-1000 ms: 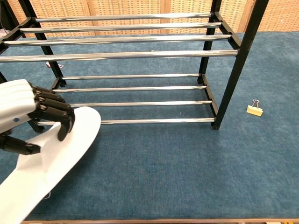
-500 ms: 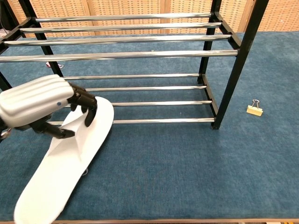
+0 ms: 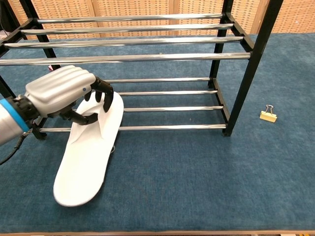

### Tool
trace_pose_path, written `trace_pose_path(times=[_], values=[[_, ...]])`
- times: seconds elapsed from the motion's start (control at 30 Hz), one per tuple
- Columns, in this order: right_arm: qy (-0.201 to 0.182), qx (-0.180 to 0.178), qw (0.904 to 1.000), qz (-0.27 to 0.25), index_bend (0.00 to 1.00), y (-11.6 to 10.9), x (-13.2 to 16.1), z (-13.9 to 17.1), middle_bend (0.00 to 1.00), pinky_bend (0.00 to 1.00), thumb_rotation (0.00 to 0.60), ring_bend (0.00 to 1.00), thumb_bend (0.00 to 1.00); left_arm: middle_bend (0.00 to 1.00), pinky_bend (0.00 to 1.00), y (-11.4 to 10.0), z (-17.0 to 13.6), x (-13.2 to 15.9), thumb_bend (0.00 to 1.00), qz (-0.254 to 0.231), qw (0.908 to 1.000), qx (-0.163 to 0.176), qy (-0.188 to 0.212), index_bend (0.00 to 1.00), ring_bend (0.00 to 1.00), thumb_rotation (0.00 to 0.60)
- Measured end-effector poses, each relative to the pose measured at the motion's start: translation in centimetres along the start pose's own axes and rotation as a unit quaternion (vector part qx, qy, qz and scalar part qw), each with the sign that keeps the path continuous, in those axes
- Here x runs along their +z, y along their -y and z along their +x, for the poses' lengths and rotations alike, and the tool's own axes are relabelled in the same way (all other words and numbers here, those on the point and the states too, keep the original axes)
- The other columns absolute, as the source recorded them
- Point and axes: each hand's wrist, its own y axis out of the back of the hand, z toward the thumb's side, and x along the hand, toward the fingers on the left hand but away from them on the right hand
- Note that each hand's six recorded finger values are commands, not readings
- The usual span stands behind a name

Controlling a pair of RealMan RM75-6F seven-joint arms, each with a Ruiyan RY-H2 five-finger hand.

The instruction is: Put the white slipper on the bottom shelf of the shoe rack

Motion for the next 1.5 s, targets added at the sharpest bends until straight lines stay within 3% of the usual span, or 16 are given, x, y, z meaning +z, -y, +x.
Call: trace_pose_path(times=[0.27,0.87,1.5], values=[[0.0,0.0,1.0,0.0,0.0,0.0,0.0,0.0,0.0,0.0,0.6,0.0,0.0,0.52,0.53,0.0,2.1,-0.9,0.47,0.012,0.9994,0.001,-0.033,0.72,0.47,0.6],[0.0,0.0,1.0,0.0,0.0,0.0,0.0,0.0,0.0,0.0,0.6,0.0,0.0,0.52,0.53,0.1,3.9,-2.8,0.47,0.028,0.9976,-0.001,-0.063,0.72,0.48,0.6],[0.0,0.0,1.0,0.0,0.0,0.0,0.0,0.0,0.0,0.0,0.6,0.0,0.0,0.52,0.53,-0.7,5.3,-3.9,0.47,0.067,0.9961,0.009,-0.056,0.72,0.47,0.6]])
